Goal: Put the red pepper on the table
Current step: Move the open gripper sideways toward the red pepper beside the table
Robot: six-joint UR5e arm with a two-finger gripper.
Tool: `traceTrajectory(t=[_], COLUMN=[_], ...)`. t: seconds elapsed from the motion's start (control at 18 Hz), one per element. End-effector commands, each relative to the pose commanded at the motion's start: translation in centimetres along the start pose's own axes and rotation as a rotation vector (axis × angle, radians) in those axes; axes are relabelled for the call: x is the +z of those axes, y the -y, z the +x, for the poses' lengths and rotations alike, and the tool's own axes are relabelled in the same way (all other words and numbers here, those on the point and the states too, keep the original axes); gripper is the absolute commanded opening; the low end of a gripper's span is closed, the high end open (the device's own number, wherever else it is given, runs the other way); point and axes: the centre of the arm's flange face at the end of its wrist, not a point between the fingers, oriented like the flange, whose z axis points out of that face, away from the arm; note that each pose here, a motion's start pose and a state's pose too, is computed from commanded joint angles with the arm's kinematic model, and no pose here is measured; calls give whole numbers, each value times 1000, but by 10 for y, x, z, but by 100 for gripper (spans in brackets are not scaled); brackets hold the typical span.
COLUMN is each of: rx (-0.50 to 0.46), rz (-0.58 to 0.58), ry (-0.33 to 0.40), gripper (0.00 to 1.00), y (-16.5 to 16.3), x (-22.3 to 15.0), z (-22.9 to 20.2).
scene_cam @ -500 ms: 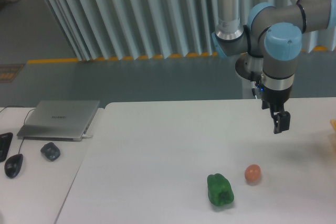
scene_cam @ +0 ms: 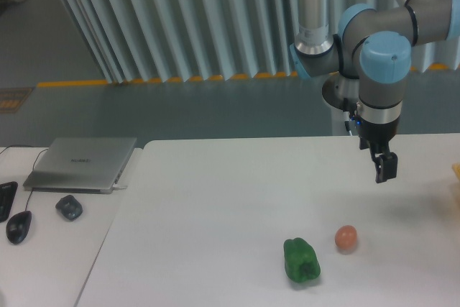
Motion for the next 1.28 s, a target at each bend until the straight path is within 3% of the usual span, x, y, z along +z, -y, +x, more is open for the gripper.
traceTrajectory(t=[0.17, 0.72, 0.89, 1.28], rx=[-3, -8, -10, -21], rz=[-12, -87, -212, -228], ry=[65, 64, 93, 160], gripper=[100, 100, 100, 100], y=[-2, -9, -20, -20], x=[4, 12, 12, 1], z=[2, 5, 4, -3])
